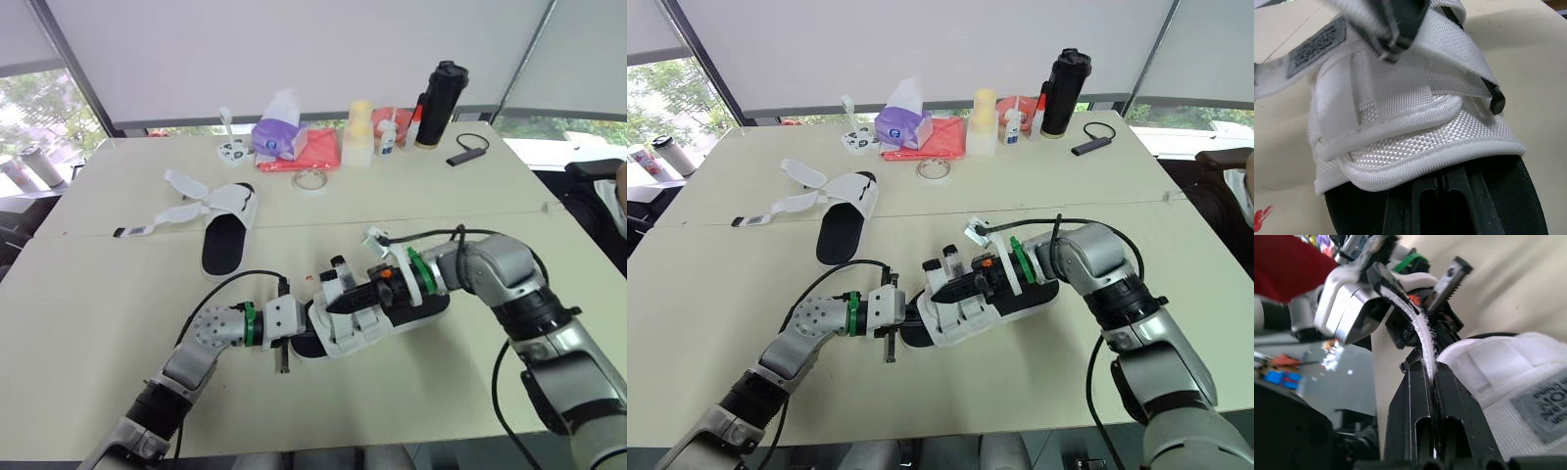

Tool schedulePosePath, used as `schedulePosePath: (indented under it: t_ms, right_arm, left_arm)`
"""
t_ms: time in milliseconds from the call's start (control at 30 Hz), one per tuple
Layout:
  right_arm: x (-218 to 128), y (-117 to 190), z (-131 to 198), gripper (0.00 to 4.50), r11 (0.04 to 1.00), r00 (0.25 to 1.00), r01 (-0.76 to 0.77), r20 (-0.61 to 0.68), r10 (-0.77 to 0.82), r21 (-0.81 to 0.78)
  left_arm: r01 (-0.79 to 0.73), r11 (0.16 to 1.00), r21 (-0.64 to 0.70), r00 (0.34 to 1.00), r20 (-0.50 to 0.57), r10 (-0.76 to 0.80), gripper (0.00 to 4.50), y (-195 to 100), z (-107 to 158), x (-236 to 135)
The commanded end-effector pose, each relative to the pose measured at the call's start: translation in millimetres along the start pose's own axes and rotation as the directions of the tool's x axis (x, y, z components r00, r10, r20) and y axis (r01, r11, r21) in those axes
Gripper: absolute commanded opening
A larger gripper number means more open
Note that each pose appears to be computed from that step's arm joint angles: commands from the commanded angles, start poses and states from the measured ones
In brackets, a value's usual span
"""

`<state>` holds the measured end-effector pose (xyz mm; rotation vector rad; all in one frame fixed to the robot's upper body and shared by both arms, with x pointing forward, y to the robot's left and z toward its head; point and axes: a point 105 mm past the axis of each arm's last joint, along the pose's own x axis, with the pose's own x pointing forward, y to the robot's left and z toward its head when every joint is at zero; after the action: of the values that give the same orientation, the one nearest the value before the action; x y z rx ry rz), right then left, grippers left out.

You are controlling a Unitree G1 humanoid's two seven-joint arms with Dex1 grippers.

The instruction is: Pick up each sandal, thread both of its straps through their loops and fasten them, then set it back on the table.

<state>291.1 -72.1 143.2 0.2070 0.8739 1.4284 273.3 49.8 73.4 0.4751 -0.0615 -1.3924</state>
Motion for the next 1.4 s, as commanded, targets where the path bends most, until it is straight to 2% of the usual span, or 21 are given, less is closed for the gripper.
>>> schedulePosePath:
  t_ms: [33, 233, 500, 667, 867, 900, 933, 1000, 1400]
  right_arm:
    - [-7.2, 11.2, 24.2, 0.03, 1.0, 0.998, -0.021, 0.057, 0.022, -0.019]
    - [-3.1, 5.5, 25.3, 0.03, 1.0, 0.998, -0.008, 0.059, 0.006, 0.029]
    - [2.2, -0.6, 29.9, 0.03, 0.997, 0.997, 0.039, 0.071, -0.033, -0.074]
    - [3.1, -3.5, 32.0, 0.03, 0.996, 0.996, 0.042, 0.077, -0.036, -0.079]
    - [7.7, 1.6, 23.4, 0.03, 0.992, 0.999, 0.021, 0.031, -0.017, -0.125]
    - [7.8, 2.2, 22.5, 0.57, 0.993, 1.0, 0.017, 0.028, -0.014, -0.121]
    - [7.8, 2.6, 22.1, 0.77, 0.993, 1.0, 0.015, 0.027, -0.012, -0.121]
    - [7.4, 3.0, 23.0, 1.63, 0.991, 1.0, 0.018, 0.027, -0.014, -0.133]
    - [6.7, -4.3, 43.2, 1.63, 0.98, 0.993, 0.074, 0.1, -0.056, -0.187]
  left_arm:
    - [0.03, 0.995, -0.09, 0.992, -0.116, -0.041, 0.0, -16.9, -32.0, -3.4]
    - [0.023, 0.996, -0.091, 0.993, -0.117, -0.034, 0.0, -16.1, -32.3, -4.0]
    - [0.019, 0.995, -0.095, 0.993, -0.117, -0.03, 0.0, -17.1, -32.3, -4.5]
    - [0.018, 0.995, -0.097, 0.992, -0.12, -0.03, 0.0, -18.3, -33.2, -5.4]
    - [0.019, 0.995, -0.099, 0.992, -0.12, -0.031, 0.0, -19.7, -33.4, -5.6]
    - [0.02, 0.995, -0.1, 0.992, -0.12, -0.032, 0.0, -20.0, -33.2, -5.6]
    - [0.02, 0.995, -0.1, 0.992, -0.12, -0.032, 0.0, -20.3, -33.1, -5.6]
    - [0.022, 0.995, -0.101, 0.992, -0.119, -0.034, 0.0, -20.9, -32.8, -5.3]
    - [0.027, 0.994, -0.106, 0.992, -0.116, -0.039, 0.0, -23.3, -31.4, -4.2]
